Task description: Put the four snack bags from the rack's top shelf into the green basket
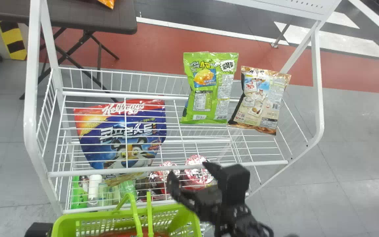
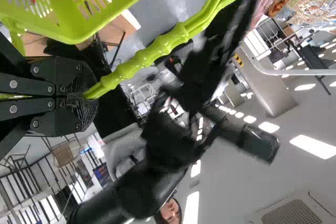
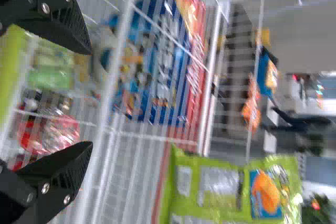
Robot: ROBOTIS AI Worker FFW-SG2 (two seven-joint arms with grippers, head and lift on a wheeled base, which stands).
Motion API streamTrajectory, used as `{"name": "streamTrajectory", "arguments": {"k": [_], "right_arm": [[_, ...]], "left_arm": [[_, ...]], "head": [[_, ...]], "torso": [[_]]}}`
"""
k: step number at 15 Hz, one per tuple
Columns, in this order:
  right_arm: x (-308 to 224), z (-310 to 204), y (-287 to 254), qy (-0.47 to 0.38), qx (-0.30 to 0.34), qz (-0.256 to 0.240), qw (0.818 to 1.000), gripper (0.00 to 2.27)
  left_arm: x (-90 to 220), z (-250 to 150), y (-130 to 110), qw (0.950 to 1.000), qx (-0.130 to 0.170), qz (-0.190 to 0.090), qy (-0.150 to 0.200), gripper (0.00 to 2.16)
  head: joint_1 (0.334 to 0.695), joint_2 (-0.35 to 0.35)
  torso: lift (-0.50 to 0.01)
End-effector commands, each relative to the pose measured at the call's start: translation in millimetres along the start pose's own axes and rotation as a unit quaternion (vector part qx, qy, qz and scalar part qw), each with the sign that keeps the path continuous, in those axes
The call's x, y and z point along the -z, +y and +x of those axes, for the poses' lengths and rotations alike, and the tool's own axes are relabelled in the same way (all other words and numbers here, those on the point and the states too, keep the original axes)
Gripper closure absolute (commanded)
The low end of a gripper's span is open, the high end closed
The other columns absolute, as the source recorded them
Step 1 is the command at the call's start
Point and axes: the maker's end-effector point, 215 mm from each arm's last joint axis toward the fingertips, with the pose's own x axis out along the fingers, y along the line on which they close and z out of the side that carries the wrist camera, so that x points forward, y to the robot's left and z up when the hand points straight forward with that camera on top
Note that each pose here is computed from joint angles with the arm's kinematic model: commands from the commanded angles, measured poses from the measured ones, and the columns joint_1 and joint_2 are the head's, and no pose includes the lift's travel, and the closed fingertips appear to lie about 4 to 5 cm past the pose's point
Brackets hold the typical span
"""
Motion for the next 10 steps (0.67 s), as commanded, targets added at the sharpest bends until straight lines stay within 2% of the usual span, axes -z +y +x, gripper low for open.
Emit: {"name": "streamTrajectory", "arguments": {"k": [1, 3, 5, 8, 10], "right_arm": [[-56.0, 48.3, -29.3, -0.084, 0.027, 0.002, 0.996, 0.08], [-103.0, 78.9, -50.2, -0.146, 0.046, -0.004, 0.988, 0.08], [-126.2, 100.7, -81.5, -0.159, 0.075, 0.004, 0.984, 0.09], [-124.8, 114.5, -129.4, -0.142, 0.125, 0.001, 0.982, 0.09], [-108.8, 134.2, -145.2, -0.104, 0.118, 0.015, 0.987, 0.1]], "left_arm": [[0.6, 1.2, 0.1, 1.0, 0.0, 0.0, 0.001, 1.73], [1.5, 0.7, 0.6, 1.0, -0.001, -0.001, 0.003, 1.73], [1.8, -0.1, 1.0, 1.0, -0.001, 0.0, 0.004, 1.73], [1.1, -3.6, 3.3, 1.0, -0.002, 0.0, 0.008, 1.73], [-0.3, -4.5, 4.1, 1.0, -0.002, 0.001, 0.009, 1.73]], "head": [[0.695, -0.35], [0.695, -0.35], [0.695, -0.35], [0.695, -0.35], [0.695, -0.35]], "torso": [[0.0], [0.0], [0.0], [0.0], [0.0]]}}
